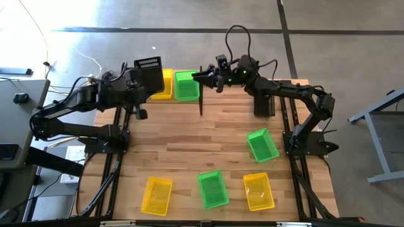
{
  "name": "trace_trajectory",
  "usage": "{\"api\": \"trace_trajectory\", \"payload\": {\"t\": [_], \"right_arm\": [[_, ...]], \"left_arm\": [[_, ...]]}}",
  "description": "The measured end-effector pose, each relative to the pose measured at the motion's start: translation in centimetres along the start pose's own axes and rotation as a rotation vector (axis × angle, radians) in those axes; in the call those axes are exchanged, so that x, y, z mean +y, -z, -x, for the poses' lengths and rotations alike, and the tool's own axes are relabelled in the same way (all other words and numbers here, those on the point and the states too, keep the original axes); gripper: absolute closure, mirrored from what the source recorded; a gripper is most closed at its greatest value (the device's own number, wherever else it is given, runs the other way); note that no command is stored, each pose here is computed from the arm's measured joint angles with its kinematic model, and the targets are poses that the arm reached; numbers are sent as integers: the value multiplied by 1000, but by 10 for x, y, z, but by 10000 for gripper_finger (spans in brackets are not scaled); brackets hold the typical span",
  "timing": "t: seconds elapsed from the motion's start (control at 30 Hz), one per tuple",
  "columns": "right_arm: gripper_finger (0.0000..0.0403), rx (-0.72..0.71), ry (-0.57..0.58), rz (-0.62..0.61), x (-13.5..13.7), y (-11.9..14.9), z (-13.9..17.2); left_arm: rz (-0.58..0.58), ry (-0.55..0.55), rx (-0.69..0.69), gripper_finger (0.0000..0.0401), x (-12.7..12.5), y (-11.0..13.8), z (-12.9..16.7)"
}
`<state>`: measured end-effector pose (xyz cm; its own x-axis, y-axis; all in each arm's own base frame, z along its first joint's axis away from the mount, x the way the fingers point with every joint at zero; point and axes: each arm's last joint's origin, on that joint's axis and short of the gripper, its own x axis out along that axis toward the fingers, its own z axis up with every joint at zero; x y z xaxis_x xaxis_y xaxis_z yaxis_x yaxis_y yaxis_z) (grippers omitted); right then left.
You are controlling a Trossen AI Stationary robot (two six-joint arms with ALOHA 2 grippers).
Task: Stack baskets on shelf by color
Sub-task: Stack the bottom black basket on top of the black basket on shelf
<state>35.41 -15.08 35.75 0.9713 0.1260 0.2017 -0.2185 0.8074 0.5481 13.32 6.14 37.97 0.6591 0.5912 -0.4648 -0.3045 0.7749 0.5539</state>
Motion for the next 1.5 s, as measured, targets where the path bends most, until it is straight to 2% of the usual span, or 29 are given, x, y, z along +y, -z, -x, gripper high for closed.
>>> {"api": "trace_trajectory", "payload": {"t": [0.23, 0.43, 0.9, 1.03, 1.23, 1.5], "right_arm": [[245, 36, -20, 49, -13, -12, 12], [245, 48, 14, 55, -26, -20, 23], [245, 90, 14, 28, -34, -24, 31], [245, 91, 13, 28, -34, -24, 31], [245, 94, 8, 27, -33, -23, 29], [245, 102, -4, 28, -30, -20, 26]], "left_arm": [[102, 13, 12, 400, 24, 10, -17], [130, 23, 34, 400, 38, 23, -19], [-31, 100, 254, 400, 33, 57, 8], [-67, 80, 283, 400, 37, 61, 9], [-91, 128, 295, 400, 38, 68, 11], [-117, 136, 326, 400, 46, 75, 6]]}}
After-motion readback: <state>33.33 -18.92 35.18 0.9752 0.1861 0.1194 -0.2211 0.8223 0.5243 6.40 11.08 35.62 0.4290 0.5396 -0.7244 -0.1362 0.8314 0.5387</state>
